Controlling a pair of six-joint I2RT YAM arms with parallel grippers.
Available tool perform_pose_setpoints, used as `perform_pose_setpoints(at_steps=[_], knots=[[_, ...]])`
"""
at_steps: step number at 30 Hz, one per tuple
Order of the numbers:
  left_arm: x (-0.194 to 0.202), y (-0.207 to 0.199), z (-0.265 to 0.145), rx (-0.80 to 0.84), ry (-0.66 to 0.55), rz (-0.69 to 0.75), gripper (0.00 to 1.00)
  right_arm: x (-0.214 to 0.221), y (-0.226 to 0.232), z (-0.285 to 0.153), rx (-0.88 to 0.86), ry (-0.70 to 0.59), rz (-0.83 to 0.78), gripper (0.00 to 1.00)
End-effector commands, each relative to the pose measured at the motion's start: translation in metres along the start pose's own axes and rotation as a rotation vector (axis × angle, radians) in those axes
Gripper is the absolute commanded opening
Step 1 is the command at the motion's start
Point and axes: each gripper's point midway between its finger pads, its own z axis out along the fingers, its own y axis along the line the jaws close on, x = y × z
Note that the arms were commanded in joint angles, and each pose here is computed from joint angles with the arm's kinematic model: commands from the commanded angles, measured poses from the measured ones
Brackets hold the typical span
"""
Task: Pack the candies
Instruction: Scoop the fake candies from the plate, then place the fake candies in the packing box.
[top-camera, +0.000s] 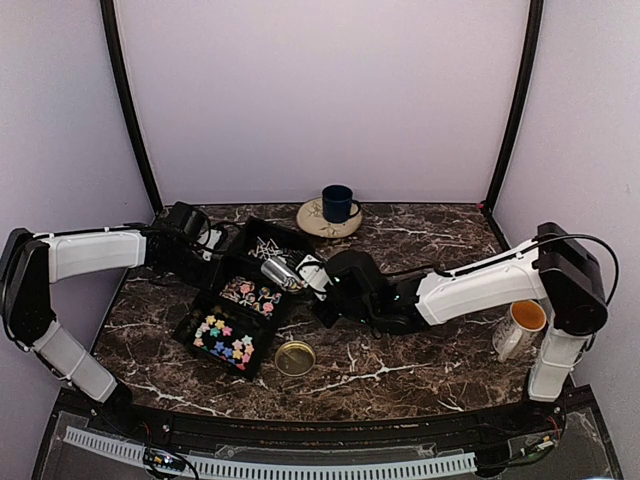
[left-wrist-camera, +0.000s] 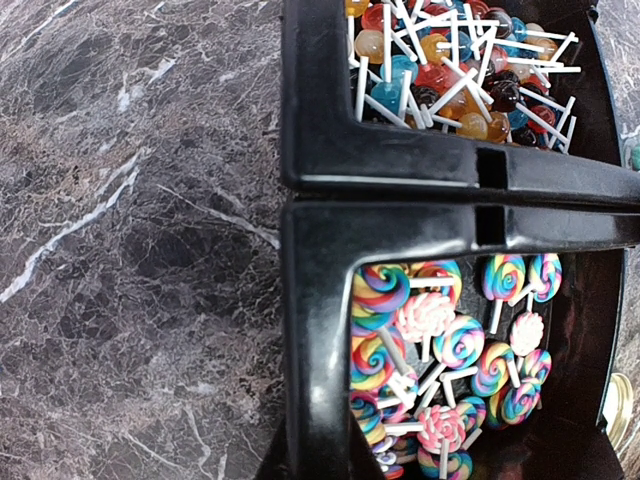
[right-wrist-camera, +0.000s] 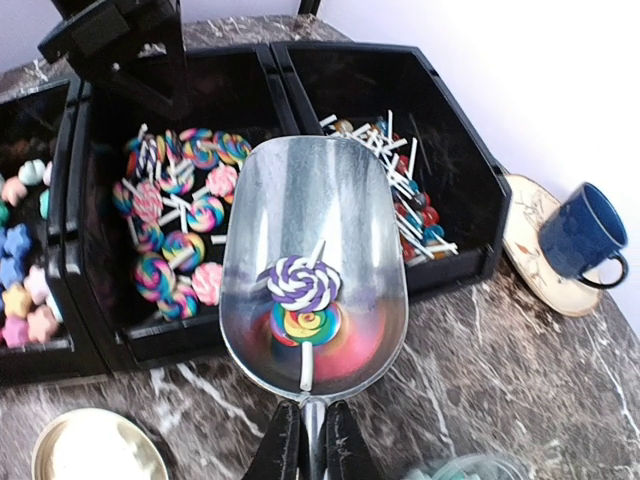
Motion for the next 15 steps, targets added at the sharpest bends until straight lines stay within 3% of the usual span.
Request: perform_pose_setpoints(at_steps=[1,15], knots=[[-0.047,-0.011,-0.027,0.057,-0.164,-0.013,0.00,0.016,-0.018,-0.020,0.050,0.064,-0.030,0.00],[-0.048,-0.013,-0.028,0.072,-0.167,-0.020,0.00,0.044,-0.071,-0.082,0.161,0.196,0.010,0.00]])
